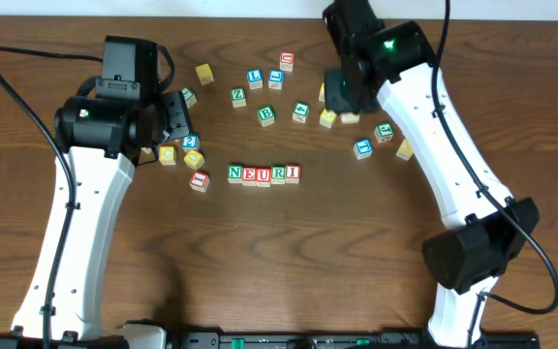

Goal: Spell out NEURIPS
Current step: 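Carry the blue P block with the right gripper toward the row's right end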

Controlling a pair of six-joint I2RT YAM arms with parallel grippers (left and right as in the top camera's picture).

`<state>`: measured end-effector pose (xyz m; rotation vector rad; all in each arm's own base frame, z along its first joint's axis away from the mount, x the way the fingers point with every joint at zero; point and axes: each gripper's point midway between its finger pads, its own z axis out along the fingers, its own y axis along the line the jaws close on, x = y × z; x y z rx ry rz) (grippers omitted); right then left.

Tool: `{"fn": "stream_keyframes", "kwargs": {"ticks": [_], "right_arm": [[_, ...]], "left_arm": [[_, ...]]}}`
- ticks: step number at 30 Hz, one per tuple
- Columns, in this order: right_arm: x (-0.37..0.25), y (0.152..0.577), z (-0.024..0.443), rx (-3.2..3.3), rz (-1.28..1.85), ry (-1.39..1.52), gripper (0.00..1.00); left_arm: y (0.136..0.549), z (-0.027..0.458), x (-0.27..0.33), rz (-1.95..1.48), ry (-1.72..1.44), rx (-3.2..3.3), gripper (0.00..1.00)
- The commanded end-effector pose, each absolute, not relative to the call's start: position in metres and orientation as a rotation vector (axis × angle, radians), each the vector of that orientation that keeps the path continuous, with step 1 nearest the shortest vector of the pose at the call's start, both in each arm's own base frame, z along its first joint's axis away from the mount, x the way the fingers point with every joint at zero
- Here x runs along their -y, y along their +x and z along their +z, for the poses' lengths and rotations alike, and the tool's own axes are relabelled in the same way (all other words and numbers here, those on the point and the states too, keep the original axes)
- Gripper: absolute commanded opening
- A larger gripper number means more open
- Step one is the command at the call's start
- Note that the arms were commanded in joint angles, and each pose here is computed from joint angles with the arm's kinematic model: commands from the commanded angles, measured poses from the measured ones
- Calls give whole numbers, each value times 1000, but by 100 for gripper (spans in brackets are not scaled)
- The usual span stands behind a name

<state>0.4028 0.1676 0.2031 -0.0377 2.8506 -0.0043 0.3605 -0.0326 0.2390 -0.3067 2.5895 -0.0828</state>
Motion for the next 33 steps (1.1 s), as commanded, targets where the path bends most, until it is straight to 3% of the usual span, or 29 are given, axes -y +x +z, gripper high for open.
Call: {"fn": "stream_keyframes", "kwargs": {"ticks": [1,14,27,33], "right_arm": [[-169,391,184,-2928,-34,-12,15],[-197,367,62,-3030,28,13,13],[-222,367,17,-2924,86,39,15],[-224,361,10,-2913,52,48,27]], "left_arm": [[363,237,29,-55,-305,-2593,59],[363,237,29,-54,-305,-2593,59],[363,237,29,-55,-305,-2593,60],[363,237,29,-54,-305,-2593,60]]}}
